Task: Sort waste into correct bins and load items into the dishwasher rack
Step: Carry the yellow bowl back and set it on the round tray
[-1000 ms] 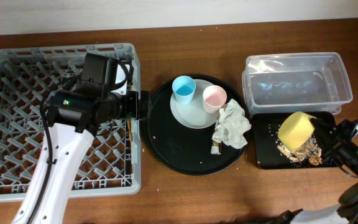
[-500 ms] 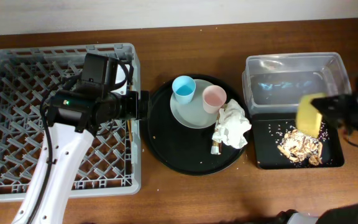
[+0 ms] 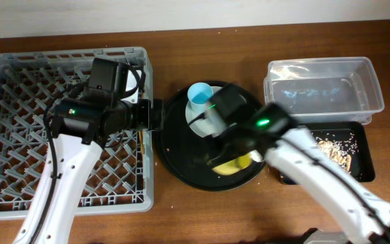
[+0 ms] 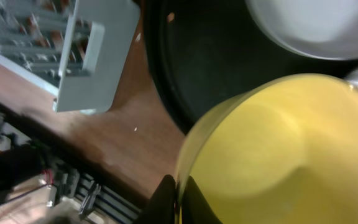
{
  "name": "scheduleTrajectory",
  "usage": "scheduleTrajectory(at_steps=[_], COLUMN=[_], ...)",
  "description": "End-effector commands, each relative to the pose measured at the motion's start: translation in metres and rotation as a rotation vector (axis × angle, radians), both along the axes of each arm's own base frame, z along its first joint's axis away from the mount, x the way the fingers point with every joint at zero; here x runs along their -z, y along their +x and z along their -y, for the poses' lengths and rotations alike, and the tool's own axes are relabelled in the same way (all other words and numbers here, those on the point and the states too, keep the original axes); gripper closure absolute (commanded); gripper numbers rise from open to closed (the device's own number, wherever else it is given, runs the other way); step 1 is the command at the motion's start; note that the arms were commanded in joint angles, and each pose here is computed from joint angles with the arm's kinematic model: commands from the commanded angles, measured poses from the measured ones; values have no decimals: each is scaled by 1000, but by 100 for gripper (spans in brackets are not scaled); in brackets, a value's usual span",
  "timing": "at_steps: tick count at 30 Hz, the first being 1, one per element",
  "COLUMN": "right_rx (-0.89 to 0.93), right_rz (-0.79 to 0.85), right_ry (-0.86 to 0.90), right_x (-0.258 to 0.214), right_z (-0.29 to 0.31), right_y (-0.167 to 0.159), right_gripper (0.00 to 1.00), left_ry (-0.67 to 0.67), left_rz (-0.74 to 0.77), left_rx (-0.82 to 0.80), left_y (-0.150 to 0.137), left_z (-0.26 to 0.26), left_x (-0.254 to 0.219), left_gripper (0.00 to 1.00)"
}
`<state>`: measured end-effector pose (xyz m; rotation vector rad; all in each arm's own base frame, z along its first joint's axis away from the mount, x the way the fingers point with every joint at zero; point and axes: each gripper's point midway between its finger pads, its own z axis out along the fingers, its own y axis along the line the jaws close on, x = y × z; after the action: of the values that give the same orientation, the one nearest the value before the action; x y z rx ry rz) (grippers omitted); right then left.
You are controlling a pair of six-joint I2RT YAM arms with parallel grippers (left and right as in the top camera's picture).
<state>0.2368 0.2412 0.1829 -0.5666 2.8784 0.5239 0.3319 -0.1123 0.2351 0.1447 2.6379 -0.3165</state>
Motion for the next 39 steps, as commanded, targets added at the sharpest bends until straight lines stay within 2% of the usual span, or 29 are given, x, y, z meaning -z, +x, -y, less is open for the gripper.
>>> scheduleTrajectory(at_steps=[1,8,14,16,18,22,25,27,32,39], right_rx=[5,-48,-36,-38,-31,56,110,55,-186,-316], right_rz=[13,-48,-14,-28,-32,-50,-133,-219,-394,-497], right_ry=[-118,-186,-211,-226,-255,-292,-207,-93,191,428], right_x=[34,89,91,92,92,93,92,87,62,71], right_z=[-20,-45,-42,-38,-32,-3,4,-5,-42,-77], right_y=[1,3,10,6,6,24,31,23,-22,-64], right_gripper=[92,92,91,96,96,96,96,96,96,96], left_ry=[-6,-6,-6,-6,-6,-6,-6,-6,-6,-6], left_rz=[12,12,12,12,12,12,12,12,12,12], left_rx=[6,6,6,6,6,6,6,6,6,6], left_y=[2,2,2,2,2,2,2,2,2,2], left_z=[1,1,1,1,1,1,1,1,1,1], left_x=[-4,-4,-4,-4,-4,-4,-4,-4,-4,-4], left_gripper=[1,1,1,1,1,1,1,1,1,1])
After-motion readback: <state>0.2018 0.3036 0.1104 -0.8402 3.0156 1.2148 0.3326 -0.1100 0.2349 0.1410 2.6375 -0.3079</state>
